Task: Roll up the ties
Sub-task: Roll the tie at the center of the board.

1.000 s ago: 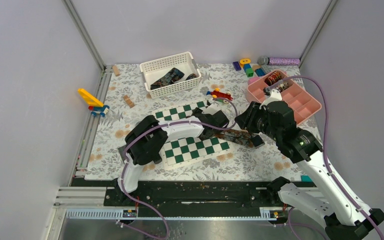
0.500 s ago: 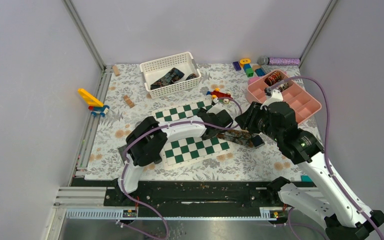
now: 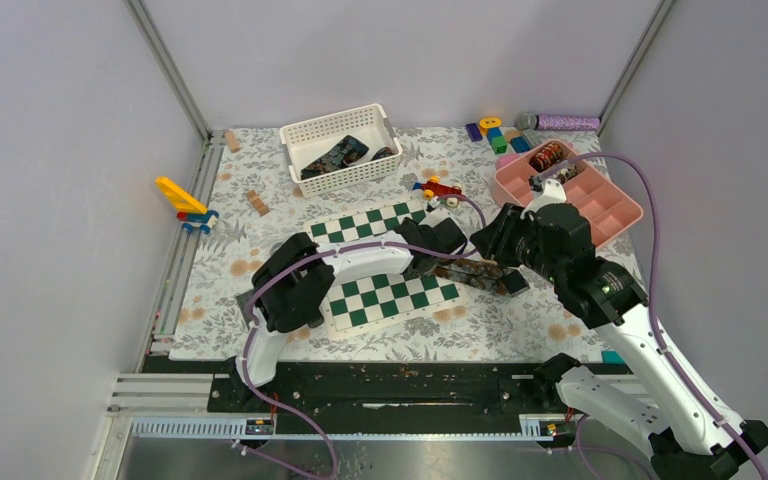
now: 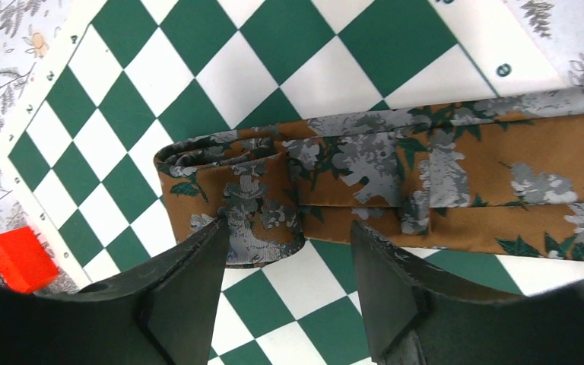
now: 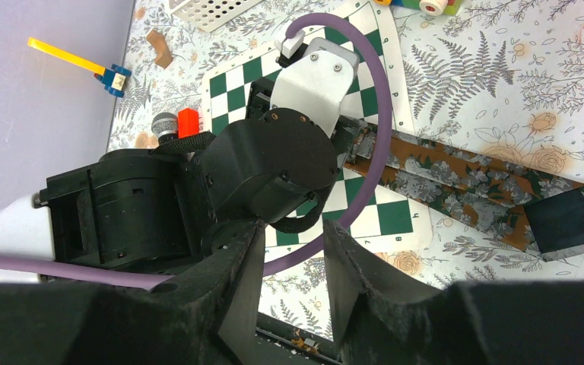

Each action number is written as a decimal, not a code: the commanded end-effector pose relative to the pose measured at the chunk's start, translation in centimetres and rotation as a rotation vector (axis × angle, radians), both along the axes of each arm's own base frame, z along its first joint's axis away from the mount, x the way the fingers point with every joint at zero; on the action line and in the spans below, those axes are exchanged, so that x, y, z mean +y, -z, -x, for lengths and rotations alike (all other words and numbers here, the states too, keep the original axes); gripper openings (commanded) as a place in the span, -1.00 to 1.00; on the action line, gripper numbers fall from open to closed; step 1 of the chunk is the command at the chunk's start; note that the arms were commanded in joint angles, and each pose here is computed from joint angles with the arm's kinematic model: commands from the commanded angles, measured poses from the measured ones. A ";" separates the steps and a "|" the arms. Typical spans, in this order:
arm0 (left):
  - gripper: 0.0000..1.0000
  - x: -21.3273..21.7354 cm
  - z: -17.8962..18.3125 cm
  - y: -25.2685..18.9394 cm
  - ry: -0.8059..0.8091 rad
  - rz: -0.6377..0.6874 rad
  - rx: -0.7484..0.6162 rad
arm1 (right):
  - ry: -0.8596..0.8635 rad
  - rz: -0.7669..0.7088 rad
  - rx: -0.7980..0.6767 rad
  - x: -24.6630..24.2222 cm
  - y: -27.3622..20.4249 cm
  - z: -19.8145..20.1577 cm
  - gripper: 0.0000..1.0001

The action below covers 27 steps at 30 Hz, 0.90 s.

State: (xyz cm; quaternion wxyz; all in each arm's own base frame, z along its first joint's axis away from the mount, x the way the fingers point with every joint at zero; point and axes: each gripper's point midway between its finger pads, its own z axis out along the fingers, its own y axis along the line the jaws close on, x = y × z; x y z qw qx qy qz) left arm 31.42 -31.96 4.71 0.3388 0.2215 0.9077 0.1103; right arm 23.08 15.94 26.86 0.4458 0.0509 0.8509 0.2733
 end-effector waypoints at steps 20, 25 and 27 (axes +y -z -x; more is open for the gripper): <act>0.31 -1.5 -1.1 -4.0 -0.016 0.270 -0.032 | 0.069 -0.092 -0.330 -2.6 -14.1 0.6 -0.14; 0.38 -2.5 -1.1 -7.3 0.011 0.345 -0.050 | 0.119 -0.055 -0.307 -3.2 -13.3 -0.3 -0.04; 0.41 -2.8 -1.1 -8.7 0.018 0.379 -0.061 | 0.141 -0.059 -0.296 -3.3 -12.8 -0.7 -0.03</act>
